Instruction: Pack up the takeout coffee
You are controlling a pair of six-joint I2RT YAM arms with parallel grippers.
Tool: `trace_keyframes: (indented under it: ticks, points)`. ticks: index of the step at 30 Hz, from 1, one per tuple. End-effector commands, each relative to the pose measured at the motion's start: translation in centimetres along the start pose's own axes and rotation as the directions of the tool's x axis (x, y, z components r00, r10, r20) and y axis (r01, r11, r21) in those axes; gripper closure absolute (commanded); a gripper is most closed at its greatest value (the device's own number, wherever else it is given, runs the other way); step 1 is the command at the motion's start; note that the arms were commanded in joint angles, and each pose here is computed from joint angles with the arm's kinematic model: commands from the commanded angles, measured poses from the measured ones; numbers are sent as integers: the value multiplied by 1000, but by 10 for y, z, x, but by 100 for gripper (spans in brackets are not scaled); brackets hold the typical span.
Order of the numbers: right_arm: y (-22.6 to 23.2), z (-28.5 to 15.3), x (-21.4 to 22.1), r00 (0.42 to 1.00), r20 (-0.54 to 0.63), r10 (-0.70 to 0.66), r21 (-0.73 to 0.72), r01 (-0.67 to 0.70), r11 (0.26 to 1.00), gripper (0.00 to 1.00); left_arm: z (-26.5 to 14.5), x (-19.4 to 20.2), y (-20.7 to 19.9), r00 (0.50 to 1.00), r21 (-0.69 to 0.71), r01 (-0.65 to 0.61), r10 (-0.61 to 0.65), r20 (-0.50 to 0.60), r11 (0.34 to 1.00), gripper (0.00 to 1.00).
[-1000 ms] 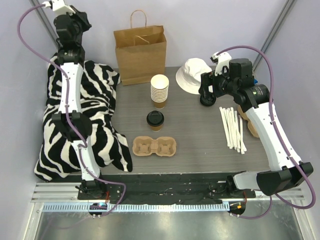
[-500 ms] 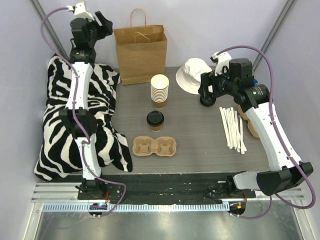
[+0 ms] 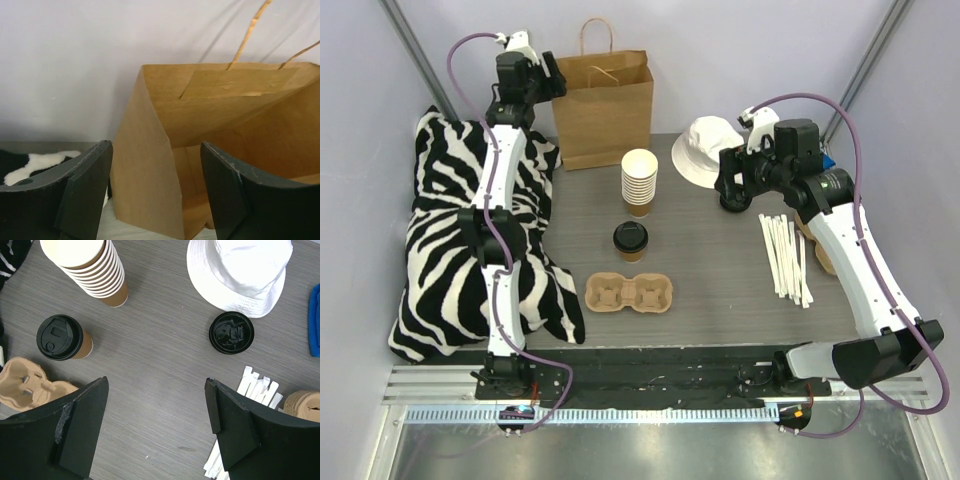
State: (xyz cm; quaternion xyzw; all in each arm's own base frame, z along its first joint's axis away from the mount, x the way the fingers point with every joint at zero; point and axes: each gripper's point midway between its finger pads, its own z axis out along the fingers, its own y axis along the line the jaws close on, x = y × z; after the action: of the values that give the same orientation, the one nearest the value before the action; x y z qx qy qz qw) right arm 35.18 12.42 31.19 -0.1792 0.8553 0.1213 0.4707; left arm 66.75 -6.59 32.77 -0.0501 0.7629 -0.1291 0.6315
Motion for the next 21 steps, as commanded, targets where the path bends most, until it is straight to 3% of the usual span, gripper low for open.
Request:
trace_keyframes:
  ticks: [1,8,12,13,14,16,21]
  points:
    - [-2,-4,-14,998,57,-1,4,1,1000,14,-16,-9,14,999,-66,-49,47,-27,997,29]
    - [0,-7,-16,998,65,3,-2,-3,1000,14,-48,5,15,988,-87,-47,34,-148,995,46]
    - [0,-10,-17,997,71,4,0,-4,1000,14,-64,22,21,971,-109,-9,-17,-237,994,64]
    - [-1,-10,-17,997,71,3,0,-3,1000,14,-68,19,23,972,-118,1,-29,-234,993,69]
    - [0,-11,-16,997,71,3,0,-3,1000,14,-68,16,25,974,-122,9,-36,-222,992,83]
    - [1,-12,-16,997,73,2,-3,-1,1000,14,-73,7,33,978,-143,60,-87,-187,988,99]
    - [-1,-14,-18,997,80,0,3,0,1000,14,-73,-55,48,985,-110,171,-169,31,979,100]
